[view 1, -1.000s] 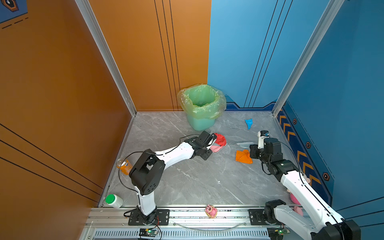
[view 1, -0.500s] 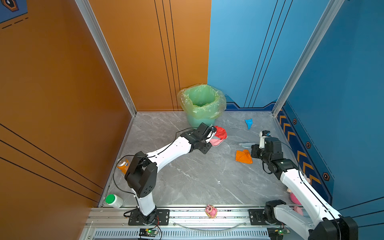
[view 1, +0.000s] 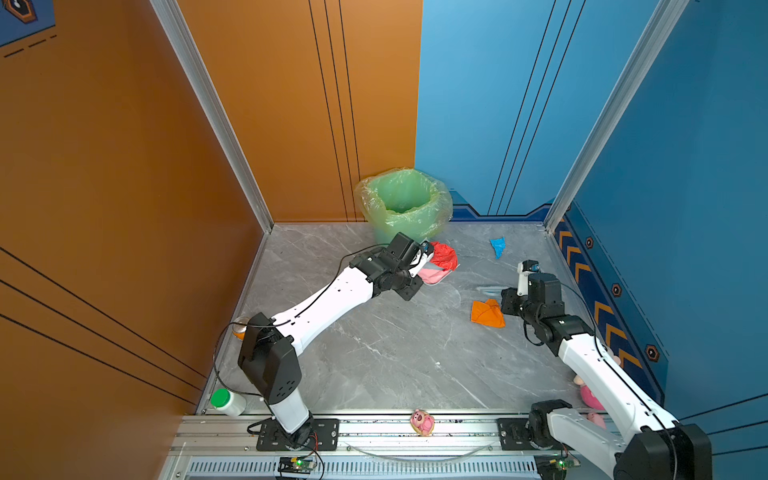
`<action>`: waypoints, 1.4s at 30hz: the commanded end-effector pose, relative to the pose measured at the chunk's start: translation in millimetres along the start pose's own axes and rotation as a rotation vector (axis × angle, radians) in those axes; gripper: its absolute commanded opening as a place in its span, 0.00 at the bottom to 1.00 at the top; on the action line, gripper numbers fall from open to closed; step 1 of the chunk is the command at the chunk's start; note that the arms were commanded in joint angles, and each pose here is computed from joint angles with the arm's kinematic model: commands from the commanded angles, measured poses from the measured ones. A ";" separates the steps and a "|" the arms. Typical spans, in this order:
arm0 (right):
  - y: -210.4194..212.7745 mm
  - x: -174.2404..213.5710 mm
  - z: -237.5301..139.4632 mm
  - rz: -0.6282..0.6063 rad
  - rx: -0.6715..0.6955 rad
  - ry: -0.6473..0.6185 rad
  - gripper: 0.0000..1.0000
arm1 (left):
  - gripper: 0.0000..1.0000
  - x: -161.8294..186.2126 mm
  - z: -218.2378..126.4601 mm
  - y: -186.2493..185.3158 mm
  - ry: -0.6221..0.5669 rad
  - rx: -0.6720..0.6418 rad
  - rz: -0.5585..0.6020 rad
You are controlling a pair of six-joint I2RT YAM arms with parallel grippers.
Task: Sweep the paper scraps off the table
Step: 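Lift the dustpan toward the bin while right moves brush to orange scrap, then raise the dustpan over the bin rim with the left gripper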
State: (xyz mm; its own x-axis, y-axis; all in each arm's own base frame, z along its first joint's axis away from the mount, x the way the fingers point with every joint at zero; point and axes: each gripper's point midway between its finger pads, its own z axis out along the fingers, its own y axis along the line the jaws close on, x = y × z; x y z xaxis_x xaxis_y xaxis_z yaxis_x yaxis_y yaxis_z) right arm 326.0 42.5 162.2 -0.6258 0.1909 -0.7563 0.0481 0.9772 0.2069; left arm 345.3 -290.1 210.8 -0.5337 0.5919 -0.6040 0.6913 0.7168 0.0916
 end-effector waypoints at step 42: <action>16.2 -8.3 5.5 0.022 -0.062 -0.026 0.00 | 0.00 -66.7 -76.4 76.6 -0.123 -0.235 0.029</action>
State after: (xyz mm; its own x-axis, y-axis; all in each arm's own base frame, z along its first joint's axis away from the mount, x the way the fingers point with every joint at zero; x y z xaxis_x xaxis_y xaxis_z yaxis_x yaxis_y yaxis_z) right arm 332.3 52.4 164.9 -0.6143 0.2030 -0.7625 0.0216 0.9703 0.2409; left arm 384.2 -255.9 315.0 -0.4386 0.5707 -0.6942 0.5920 0.7646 0.2546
